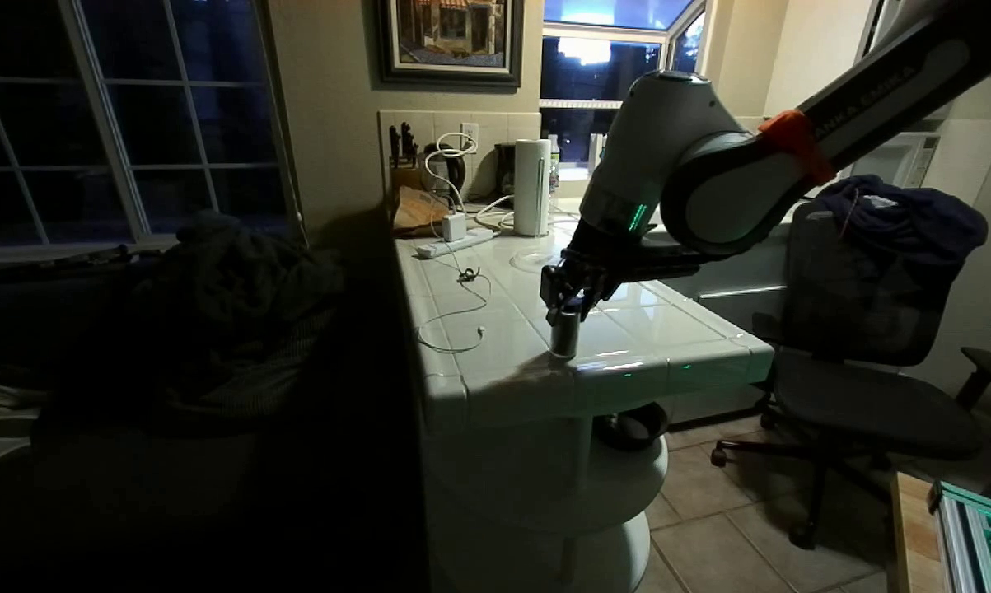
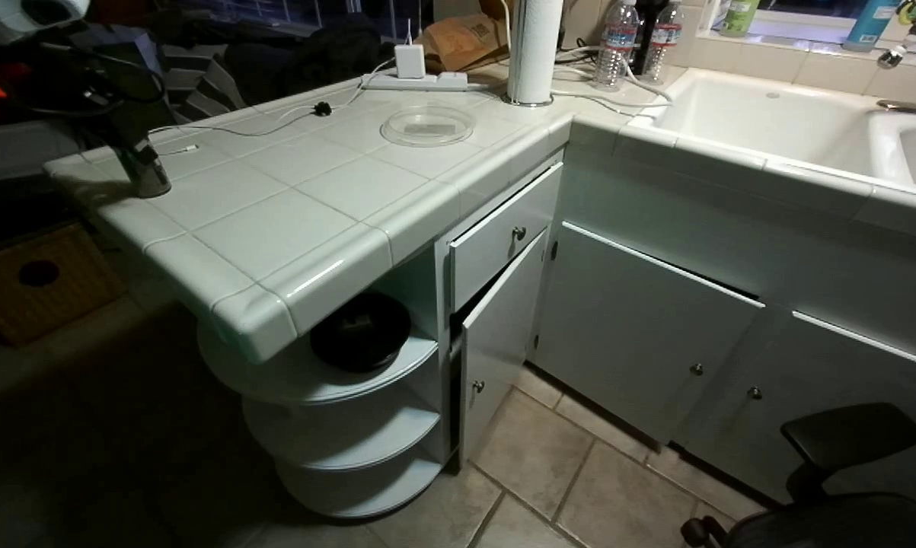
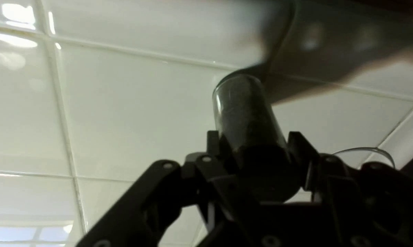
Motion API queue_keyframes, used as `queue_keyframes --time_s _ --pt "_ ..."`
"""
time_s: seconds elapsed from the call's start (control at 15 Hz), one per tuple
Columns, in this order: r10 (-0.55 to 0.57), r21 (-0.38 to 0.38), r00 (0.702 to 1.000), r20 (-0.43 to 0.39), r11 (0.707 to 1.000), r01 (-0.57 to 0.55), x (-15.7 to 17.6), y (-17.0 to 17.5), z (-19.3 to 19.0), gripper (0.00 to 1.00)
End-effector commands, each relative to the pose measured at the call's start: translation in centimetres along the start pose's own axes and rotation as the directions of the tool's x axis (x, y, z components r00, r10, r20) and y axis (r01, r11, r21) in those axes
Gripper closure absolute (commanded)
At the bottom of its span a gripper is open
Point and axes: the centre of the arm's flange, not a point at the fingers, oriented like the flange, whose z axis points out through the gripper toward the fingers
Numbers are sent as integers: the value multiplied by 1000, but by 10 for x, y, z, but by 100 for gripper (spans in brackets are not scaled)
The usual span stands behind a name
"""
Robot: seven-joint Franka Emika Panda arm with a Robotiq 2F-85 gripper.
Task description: Move the jar to the right.
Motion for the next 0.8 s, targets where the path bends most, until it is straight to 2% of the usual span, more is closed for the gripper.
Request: queue_keyframes --time_s 0.0,0.27,0.53,0.73 --pt "-3 10 999 -50 1000 4 -3 -10 12 76" --pt "27 -8 997 -67 1000 -28 8 0 -8 76" --pt "98 -69 983 -154 992 -110 42 48 -54 76" --pt "130 -112 979 -156 983 -148 65 84 -80 76"
